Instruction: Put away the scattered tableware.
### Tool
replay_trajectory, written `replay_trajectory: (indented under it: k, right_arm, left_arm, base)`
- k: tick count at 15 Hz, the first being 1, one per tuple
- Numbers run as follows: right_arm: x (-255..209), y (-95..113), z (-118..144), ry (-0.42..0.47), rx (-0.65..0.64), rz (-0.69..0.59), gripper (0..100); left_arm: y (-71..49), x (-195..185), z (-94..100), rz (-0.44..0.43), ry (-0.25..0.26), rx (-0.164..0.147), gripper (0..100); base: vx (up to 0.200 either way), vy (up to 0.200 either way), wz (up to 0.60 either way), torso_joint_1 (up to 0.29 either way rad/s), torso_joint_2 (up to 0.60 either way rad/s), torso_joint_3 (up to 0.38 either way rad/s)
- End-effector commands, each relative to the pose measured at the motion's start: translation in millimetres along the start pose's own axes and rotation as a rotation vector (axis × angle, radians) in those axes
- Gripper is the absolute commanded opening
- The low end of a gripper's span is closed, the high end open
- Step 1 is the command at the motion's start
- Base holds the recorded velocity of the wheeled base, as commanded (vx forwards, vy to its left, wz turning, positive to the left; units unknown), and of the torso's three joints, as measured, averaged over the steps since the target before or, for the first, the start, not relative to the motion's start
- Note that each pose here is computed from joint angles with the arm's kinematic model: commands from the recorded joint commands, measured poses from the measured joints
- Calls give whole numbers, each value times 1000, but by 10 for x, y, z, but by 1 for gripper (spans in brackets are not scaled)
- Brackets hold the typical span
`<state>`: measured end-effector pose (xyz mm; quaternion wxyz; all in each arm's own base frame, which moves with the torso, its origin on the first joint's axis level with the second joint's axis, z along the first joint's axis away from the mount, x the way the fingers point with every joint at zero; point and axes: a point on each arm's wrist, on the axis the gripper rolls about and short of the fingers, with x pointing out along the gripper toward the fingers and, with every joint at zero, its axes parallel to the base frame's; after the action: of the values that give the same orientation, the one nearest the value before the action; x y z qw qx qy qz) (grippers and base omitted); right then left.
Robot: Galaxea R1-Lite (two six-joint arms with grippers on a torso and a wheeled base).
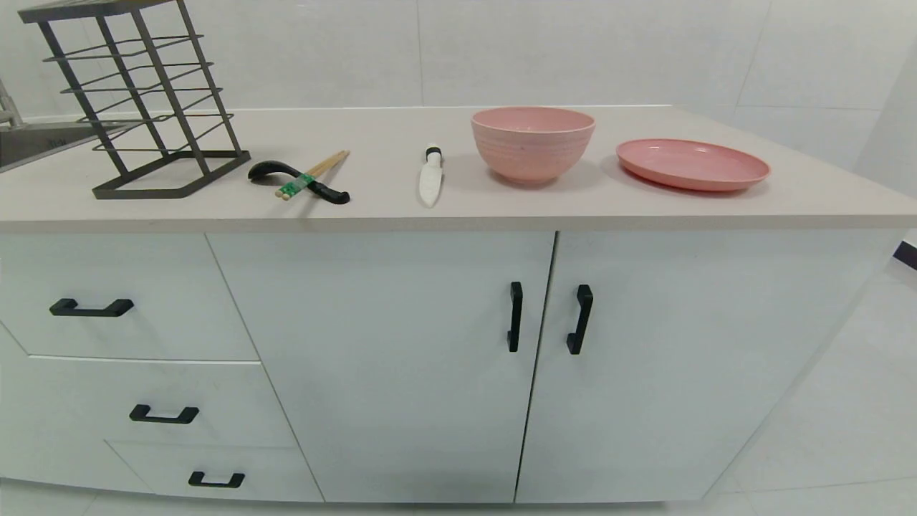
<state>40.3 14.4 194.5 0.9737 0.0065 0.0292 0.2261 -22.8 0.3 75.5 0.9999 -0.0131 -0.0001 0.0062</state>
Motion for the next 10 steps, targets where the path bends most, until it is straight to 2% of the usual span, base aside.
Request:
replay_trajectory:
  k: [1,5,10]
  right_arm:
    - [540,-31,75,125,21,140,100]
    - [995,-92,-58,225,2,214,100]
    - [1614,-170,-292,231,-52,329,100]
  left_arm:
    - [0,0,0,0,0,-1,100]
    - [0,0,0,0,0,-5,100]
    - [1,0,0,1,0,-8,100]
  base:
    - [0,0,0,0,0,0]
    - [0,0,0,0,0,0]
    - [0,0,0,0,0,0]
